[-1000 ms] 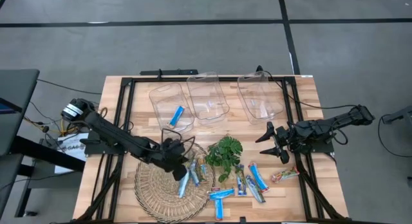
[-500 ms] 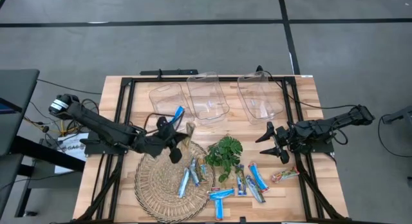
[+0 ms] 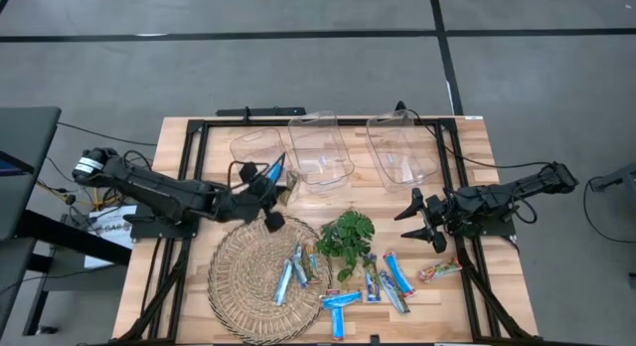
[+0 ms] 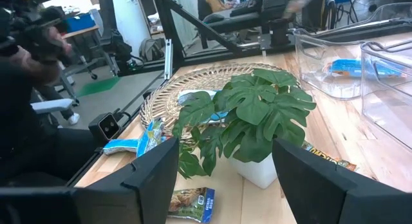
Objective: Pick and place Granola Bars by type
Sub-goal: Put the yellow granola bar into the left transparent bin
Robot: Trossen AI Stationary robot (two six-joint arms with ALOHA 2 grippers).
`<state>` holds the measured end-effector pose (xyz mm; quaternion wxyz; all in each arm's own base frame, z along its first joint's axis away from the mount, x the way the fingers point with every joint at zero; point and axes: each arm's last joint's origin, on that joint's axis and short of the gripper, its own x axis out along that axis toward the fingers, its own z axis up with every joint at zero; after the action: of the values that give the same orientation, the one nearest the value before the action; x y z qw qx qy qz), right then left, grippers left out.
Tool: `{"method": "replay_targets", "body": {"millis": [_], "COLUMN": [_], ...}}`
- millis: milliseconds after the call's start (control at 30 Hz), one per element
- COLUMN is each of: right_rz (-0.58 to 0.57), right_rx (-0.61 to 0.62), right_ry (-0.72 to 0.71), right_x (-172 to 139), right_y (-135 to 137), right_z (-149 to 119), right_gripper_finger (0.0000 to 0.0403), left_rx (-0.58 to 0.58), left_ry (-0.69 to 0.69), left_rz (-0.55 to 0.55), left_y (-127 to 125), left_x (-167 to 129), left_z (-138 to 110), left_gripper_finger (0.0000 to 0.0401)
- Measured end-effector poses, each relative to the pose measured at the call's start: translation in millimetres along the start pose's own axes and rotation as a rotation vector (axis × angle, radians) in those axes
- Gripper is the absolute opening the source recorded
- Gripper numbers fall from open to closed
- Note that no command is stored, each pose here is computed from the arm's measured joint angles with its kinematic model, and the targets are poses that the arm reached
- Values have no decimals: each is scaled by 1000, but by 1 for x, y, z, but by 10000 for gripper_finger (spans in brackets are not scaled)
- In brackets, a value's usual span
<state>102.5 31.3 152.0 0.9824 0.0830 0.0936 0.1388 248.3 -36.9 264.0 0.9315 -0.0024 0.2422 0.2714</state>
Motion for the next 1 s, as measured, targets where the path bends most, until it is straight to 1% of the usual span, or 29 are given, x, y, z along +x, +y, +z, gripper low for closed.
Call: {"method": "replay_targets", "body": {"millis": [133,233,367,567,833,900,1000], "right_rz": [-1,0,0,0,0,-1,0], "right_rx": [0,0,0,0,0,0,0], "right_ry": [0,0,0,0,0,0,0], "right_x": [0,0,0,0,0,0,0], "right_y": [0,0,0,0,0,0,0], "right_z": [0,0,0,0,0,0,0], "right_gripper_finger": [244,244,244,244,244,244,244], "left_rx": [27,31,4,-23,1,11,23], "left_ry": [83,175,271,332,346,347,349], "left_rz": [117,200,283,305,303,301,300], "left_y": [24,43,64,79,81,81,81], "left_x": [12,19,25,31,32,32,32], "left_z": [-3,-9,-15,-18,-18,-18,-18], "left_gripper_finger": [2,2,2,2,4,12,35]}}
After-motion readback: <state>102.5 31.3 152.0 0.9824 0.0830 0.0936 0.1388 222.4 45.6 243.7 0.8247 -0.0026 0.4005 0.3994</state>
